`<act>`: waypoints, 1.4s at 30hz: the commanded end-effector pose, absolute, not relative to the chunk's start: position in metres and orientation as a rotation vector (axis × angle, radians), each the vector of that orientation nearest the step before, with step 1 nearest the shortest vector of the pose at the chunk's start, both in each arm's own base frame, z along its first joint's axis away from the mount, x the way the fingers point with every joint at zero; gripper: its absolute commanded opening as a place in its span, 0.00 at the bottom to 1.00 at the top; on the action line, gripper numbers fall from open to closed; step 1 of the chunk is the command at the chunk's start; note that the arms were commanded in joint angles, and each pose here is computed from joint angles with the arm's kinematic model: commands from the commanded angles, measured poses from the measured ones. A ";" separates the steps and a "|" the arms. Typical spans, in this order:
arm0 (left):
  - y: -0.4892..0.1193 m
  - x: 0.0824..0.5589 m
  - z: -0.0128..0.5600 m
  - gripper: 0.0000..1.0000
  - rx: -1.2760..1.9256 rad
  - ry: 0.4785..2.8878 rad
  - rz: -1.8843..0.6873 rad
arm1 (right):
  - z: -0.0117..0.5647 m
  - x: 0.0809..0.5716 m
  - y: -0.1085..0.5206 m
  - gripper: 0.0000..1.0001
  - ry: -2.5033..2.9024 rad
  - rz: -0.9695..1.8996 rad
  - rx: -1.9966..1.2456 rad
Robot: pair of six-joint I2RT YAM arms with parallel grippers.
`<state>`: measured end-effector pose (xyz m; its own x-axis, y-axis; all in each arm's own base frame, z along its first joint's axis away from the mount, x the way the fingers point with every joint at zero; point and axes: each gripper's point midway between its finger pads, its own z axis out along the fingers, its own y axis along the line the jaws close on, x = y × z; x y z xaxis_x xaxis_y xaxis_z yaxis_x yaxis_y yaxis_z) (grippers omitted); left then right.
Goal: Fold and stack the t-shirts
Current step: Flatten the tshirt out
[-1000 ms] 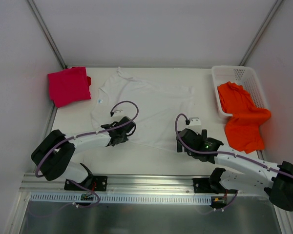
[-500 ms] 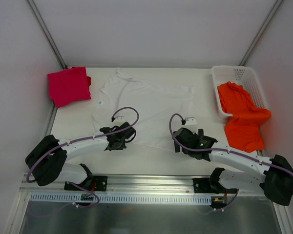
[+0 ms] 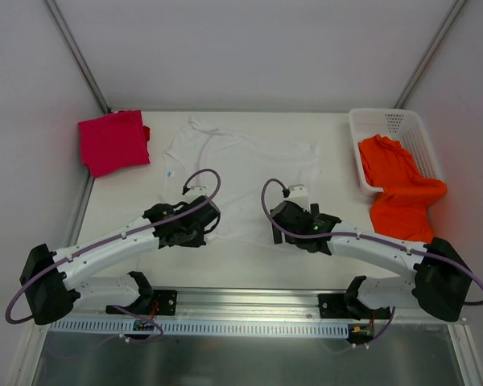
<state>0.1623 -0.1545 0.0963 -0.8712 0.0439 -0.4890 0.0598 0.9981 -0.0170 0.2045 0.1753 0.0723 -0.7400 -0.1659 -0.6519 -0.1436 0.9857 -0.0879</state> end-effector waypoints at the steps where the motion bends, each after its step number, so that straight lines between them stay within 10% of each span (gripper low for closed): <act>1: -0.142 0.127 0.117 0.00 0.176 2.730 -0.016 | 0.069 0.200 0.172 0.89 2.427 -0.051 -0.196; 42: -0.110 0.106 0.110 0.00 0.277 2.778 0.248 | 0.032 0.157 0.115 0.84 2.293 0.160 0.390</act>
<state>0.1071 -0.1109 0.1107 -0.9276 0.1903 -0.3215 0.1366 0.9737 0.1824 0.1448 0.1041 0.0217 -0.6859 0.2840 -0.6699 0.2134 0.9587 0.1880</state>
